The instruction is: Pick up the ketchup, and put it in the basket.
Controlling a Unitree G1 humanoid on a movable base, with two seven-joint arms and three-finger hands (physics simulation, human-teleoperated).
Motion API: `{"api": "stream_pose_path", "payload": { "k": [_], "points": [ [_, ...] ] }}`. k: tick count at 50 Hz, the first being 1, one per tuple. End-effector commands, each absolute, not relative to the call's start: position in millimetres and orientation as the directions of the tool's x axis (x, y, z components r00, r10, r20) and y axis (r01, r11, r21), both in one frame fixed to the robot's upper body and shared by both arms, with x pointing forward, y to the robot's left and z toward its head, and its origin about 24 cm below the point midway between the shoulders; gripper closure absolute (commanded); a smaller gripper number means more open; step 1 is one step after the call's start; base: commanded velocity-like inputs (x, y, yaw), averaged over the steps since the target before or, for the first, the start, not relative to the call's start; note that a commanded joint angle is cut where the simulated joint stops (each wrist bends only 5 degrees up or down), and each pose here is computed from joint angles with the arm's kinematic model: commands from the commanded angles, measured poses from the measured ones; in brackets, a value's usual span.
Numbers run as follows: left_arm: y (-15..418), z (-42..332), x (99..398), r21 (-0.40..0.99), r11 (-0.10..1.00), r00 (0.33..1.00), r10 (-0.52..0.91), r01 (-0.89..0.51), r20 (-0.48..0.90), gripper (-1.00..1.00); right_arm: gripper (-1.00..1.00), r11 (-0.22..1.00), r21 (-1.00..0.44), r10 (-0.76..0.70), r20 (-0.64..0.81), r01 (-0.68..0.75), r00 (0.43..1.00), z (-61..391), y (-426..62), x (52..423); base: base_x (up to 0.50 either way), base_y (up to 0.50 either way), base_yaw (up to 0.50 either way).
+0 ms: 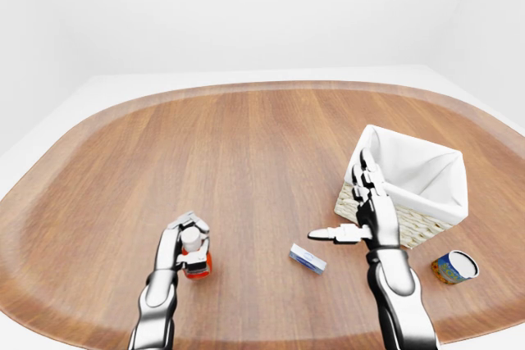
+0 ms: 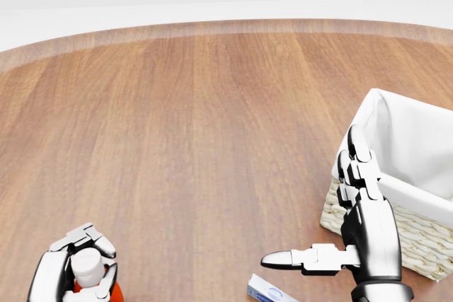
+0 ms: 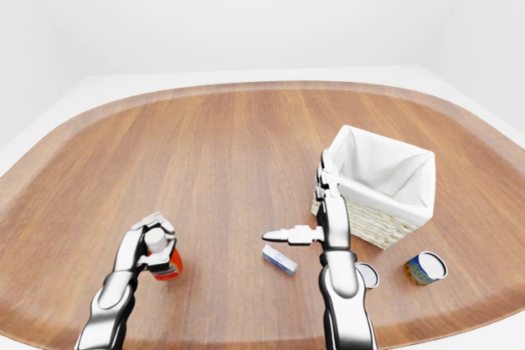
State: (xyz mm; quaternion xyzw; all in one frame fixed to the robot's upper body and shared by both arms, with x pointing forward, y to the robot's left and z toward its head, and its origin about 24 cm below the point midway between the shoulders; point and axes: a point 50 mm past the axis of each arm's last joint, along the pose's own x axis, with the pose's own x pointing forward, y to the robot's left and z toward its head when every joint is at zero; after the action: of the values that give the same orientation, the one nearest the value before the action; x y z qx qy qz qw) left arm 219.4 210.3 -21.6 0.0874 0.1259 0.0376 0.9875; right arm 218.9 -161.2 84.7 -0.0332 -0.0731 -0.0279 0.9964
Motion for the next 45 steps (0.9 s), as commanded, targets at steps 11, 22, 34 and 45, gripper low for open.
{"api": "stream_pose_path", "payload": {
  "k": [11, 22, 34, 45],
  "points": [
    [181.6, 35.1, 228.0, 0.135, 0.990, 0.999, 0.045, -0.046, 0.017, 1.00, -1.00, 0.997, -0.063, -0.043, 0.148, 0.052, 0.988, 85.0, -159.0, 218.6, 0.00, 0.00, 0.00],
    [162.3, 53.3, 234.0, 0.159, 0.987, 0.995, -0.019, 0.003, 0.096, 1.00, -1.00, 0.997, -0.061, -0.036, 0.149, 0.045, 0.988, 84.7, -158.3, 217.9, 0.00, 0.00, 0.00],
    [128.6, 64.2, 235.3, 0.149, 0.985, 0.985, -0.111, 0.091, 0.131, 1.00, -1.00, 0.998, -0.059, -0.026, 0.148, 0.035, 0.989, 84.8, -155.5, 217.5, 0.00, 0.00, 0.00],
    [104.9, 79.8, 237.9, 0.132, 0.981, 0.974, -0.164, 0.144, 0.154, 1.00, -1.00, 0.998, -0.057, -0.022, 0.150, 0.031, 0.988, 85.5, -155.4, 216.6, 0.00, 0.00, 0.00]
  ]
}}
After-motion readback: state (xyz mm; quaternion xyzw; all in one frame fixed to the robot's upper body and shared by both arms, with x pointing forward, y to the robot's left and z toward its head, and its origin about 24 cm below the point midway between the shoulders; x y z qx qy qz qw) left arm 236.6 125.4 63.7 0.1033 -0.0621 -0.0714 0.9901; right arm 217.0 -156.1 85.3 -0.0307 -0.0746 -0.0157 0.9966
